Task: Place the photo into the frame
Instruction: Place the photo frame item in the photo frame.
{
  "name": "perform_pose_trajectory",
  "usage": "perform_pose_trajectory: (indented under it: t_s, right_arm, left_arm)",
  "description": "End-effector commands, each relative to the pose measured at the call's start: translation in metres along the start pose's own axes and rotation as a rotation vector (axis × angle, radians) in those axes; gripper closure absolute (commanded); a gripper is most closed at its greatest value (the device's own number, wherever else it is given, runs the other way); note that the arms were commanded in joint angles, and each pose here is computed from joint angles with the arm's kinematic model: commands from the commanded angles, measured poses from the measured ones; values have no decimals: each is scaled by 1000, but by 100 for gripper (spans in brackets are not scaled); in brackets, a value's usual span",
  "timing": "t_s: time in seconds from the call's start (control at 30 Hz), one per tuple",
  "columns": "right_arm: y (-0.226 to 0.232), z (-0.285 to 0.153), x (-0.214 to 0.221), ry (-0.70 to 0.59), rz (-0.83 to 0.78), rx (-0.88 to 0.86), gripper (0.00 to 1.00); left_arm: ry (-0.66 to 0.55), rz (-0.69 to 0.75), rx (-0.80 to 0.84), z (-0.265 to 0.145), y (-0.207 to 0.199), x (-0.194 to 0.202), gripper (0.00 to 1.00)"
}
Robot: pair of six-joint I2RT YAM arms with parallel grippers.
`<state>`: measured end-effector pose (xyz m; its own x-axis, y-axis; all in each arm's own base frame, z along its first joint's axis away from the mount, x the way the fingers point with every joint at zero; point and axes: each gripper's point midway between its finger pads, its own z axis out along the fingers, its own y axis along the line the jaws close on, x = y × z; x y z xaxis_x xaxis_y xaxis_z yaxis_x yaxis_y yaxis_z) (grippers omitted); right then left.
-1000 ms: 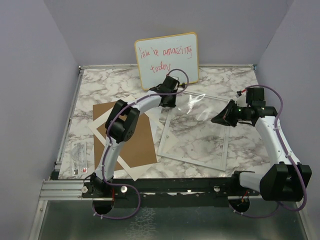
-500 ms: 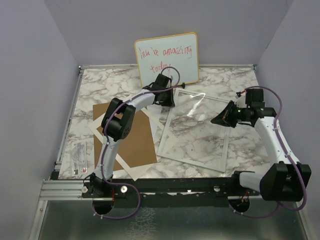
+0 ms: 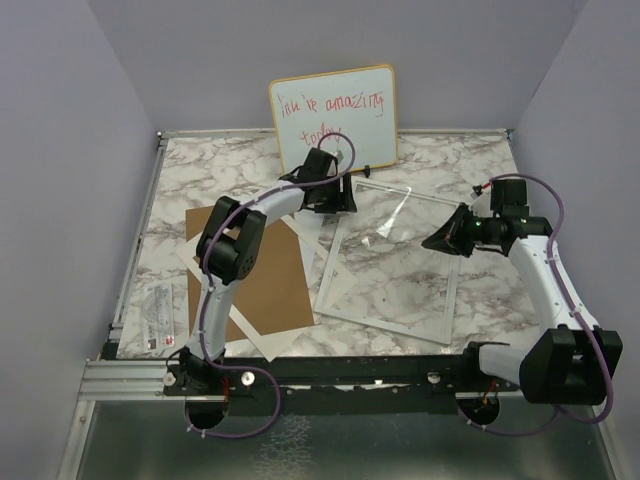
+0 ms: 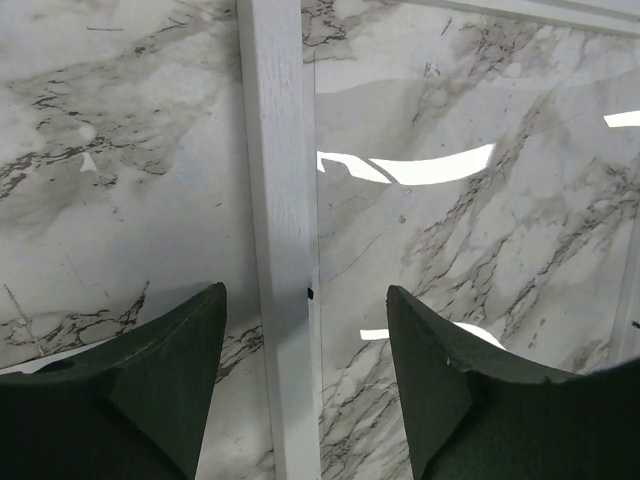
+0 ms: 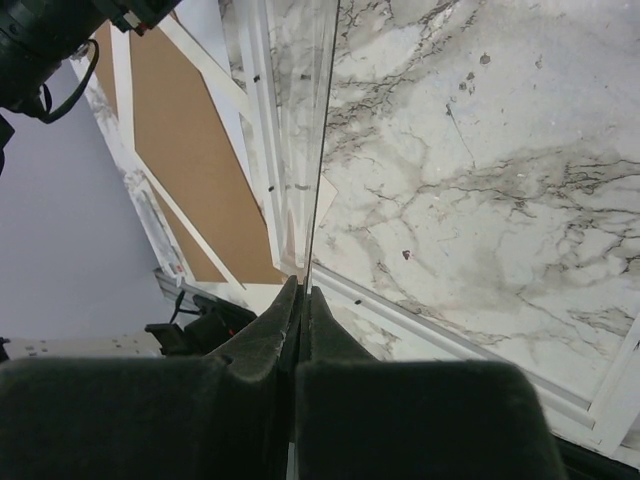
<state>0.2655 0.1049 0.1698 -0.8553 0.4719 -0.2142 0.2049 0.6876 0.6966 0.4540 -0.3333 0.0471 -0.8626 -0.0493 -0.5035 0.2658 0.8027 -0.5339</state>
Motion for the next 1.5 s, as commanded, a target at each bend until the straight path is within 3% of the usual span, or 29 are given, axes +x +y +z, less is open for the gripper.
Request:
perform_pose_trajectory:
  t_s: [0.0,0.17,0.47,0.63,0.8,0.97,1.1,1.47]
  right_arm:
    - [2,-9,-5,-32,-30,31,99]
    - [-3,-10,-3,-26,-31,59,99]
    - [-15,-31,-13,-93,-63,203,99]
    - [-6,-42,-20,-125,-75,208,99]
    - [12,-50,-25,-145,-84,161,99]
    - [21,-53,-26,-143,-87,128,99]
    - [33,-56,-26,-137,-101,80,99]
    - [94,-66,-22,-104,-170,-234,99]
  left_arm:
    - [86,140,-201,-1,21,40,33]
    - [101,217,-346,-4,36,54,44]
    - [164,271,-437,-1,48,77,55]
    - [202,274,-497,-1,58,83,72]
    - [210,276,-474,-6,43,72,100]
    - [194,259,-395,-27,5,48,100]
    - [171,258,-425,-51,-1,37,100]
    - [188,163,-566,-108,55,49,100]
